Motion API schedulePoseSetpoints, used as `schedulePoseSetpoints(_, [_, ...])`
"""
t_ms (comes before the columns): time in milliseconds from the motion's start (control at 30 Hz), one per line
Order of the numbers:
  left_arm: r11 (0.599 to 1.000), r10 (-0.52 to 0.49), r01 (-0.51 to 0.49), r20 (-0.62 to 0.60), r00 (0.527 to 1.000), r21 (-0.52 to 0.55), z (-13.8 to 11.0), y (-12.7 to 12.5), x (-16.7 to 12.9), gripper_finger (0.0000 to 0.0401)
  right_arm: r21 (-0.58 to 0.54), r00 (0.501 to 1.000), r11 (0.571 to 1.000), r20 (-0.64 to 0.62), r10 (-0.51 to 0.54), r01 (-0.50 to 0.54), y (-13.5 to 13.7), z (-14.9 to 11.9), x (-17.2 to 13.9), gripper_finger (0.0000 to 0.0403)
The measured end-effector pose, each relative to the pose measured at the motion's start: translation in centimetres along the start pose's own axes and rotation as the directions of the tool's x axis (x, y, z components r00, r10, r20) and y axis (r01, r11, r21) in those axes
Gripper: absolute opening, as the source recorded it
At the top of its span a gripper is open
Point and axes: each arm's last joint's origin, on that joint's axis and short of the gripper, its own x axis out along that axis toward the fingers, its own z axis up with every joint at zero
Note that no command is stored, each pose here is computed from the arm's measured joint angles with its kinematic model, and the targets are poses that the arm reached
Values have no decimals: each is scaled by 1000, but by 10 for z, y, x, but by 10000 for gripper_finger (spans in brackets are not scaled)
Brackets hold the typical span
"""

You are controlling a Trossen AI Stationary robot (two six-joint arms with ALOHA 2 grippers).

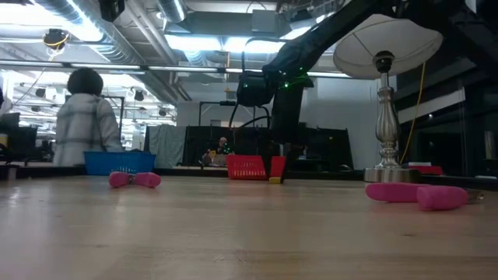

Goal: Pick & Place School Supplies
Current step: Put the yellow eraser into the blue bin

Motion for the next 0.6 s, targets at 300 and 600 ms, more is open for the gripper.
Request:
schedulePoseSetpoints(300, [1000, -11, 11, 1, 1000, -4, 1, -1, 0, 143, -7, 1000, 1000, 7, -6, 6, 0, -3, 3, 137])
schedulePoseSetpoints(600, [1000, -11, 11, 1, 1000, -11, 1, -1, 0, 143, -9, 1000, 1000, 3, -13, 13, 0, -3, 4, 99])
